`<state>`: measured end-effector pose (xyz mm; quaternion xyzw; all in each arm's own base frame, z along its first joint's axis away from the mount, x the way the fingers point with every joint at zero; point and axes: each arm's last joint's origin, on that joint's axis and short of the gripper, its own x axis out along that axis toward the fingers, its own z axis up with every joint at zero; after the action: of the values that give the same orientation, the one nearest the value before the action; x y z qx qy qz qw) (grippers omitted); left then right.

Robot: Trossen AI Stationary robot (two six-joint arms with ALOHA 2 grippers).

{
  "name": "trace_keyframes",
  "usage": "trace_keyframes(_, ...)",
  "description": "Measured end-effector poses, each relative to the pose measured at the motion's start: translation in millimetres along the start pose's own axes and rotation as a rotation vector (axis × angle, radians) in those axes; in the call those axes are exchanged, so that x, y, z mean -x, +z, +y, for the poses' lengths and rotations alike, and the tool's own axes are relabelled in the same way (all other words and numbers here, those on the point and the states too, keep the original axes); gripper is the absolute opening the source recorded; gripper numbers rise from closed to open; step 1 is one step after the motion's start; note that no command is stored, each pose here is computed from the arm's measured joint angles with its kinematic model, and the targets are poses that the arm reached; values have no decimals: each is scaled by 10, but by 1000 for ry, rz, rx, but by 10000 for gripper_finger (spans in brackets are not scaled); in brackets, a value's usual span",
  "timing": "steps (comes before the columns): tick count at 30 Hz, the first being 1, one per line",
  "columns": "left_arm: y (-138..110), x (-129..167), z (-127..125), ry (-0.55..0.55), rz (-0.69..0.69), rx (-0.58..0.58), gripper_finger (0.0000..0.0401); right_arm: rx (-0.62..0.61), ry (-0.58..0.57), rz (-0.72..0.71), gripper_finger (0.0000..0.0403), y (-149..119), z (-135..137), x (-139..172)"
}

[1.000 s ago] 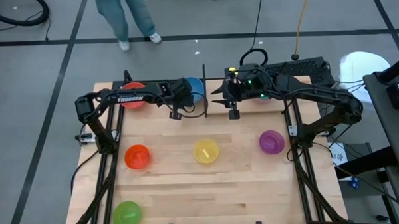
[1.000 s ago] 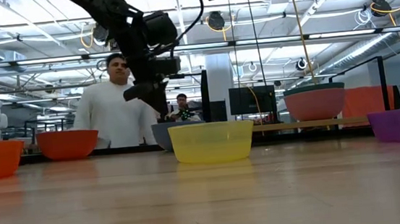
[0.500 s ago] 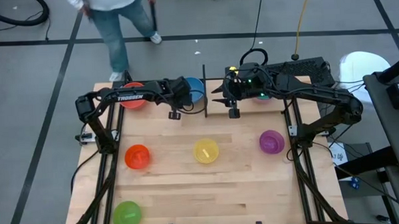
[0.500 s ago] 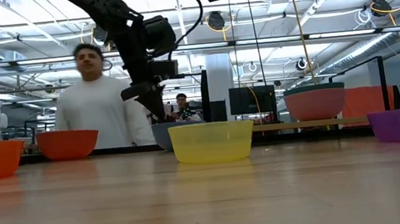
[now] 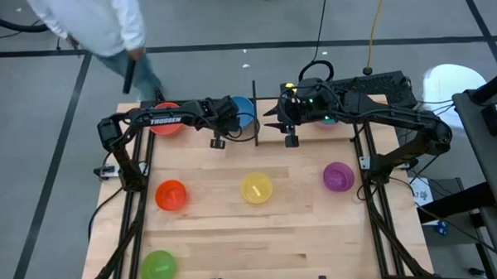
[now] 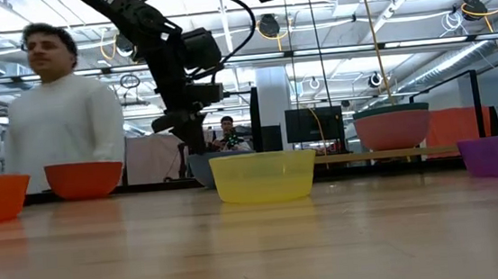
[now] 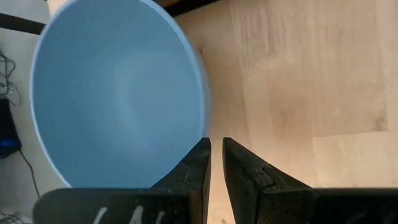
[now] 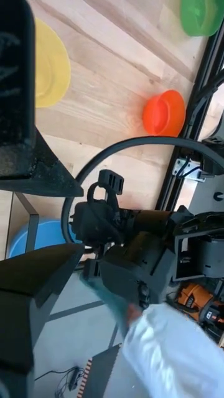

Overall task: Place and stack bowls onto a shelf
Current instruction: Stack the blue bowl on top of the green bowl on the shelf

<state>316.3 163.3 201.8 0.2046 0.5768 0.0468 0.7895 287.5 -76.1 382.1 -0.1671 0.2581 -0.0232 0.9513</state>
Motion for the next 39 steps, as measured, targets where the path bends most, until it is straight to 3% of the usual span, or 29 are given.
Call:
trace_keyframes(16,-87,-15,105,8,1,25,49,14,0,0,123,0,0,0)
trace_keyframes(25,-101,-332,19,-64,56,-9,49,14,0,0,123,0,-1,0)
trace_keyframes(31,-44,-393,64,12,26,-14,48,14,0,0,123,0,-1,0)
trace_keyframes(39,-46,-362,74,31,38,-19,9,21,0,0,123,0,-1,0)
